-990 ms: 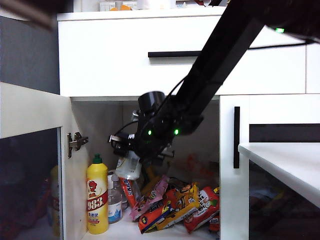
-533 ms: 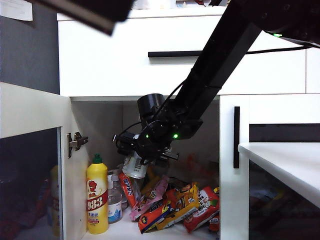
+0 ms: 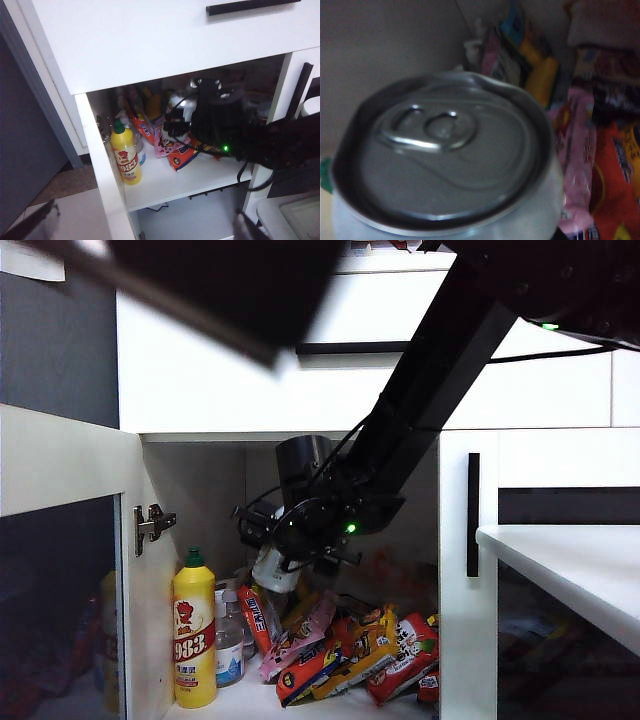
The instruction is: Open the left door of the white cabinet, pick up a can of beverage from the table on the right, place it inside the cabinet, and finally close the cabinet door.
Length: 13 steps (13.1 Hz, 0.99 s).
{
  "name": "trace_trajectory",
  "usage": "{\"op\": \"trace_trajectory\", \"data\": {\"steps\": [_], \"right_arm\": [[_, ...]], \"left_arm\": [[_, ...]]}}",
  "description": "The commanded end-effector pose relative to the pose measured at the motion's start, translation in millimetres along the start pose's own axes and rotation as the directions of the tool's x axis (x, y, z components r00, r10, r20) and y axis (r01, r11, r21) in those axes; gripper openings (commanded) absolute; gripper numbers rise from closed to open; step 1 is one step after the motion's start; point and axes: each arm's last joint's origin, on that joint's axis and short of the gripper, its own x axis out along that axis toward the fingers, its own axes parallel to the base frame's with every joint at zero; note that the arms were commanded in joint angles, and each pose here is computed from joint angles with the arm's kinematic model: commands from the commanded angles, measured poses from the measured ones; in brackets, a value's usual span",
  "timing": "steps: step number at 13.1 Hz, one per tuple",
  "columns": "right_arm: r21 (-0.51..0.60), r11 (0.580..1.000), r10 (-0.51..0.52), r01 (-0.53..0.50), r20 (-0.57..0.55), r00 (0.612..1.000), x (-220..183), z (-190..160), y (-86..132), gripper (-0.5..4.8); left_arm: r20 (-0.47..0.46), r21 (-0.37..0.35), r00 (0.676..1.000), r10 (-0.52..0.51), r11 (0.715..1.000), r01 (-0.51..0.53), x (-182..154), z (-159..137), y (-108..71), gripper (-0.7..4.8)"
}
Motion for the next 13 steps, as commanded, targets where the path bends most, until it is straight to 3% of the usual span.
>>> {"op": "trace_trajectory", "data": {"steps": [1, 7, 8, 9, 10, 13], "right_arm": [[0.066, 0.998, 0.005, -0.012, 0.096, 0.995, -0.8, 12.1, 7.2, 1.79], [0.071, 0.997, 0.004, -0.012, 0.107, 0.994, -1.0, 12.8, 7.6, 1.80], [0.069, 0.997, 0.014, -0.021, 0.100, 0.995, -1.0, 12.6, 7.9, 2.38], [0.070, 0.997, 0.008, -0.015, 0.104, 0.995, -1.0, 12.6, 7.7, 4.21], [0.070, 0.997, 0.008, -0.015, 0.104, 0.995, -1.0, 12.7, 7.7, 4.79], [0.070, 0.997, 0.008, -0.016, 0.104, 0.994, -1.1, 12.8, 7.9, 4.79]], "left_arm": [[0.005, -0.002, 1.000, 0.011, 1.000, -0.011, -0.1, 0.7, 0.5, 4.79], [0.010, -0.004, 1.000, 0.012, 1.000, -0.012, -0.9, 1.0, 0.9, 4.79], [0.010, -0.005, 1.000, 0.012, 1.000, -0.012, -1.0, 1.0, 0.9, 4.79], [0.010, -0.005, 1.000, 0.012, 1.000, -0.012, -1.0, 1.0, 0.9, 4.79], [0.010, -0.005, 1.000, 0.012, 1.000, -0.012, -1.0, 1.0, 0.9, 4.79], [0.011, -0.005, 1.000, 0.012, 1.000, -0.012, -1.1, 1.0, 1.0, 4.79]]}}
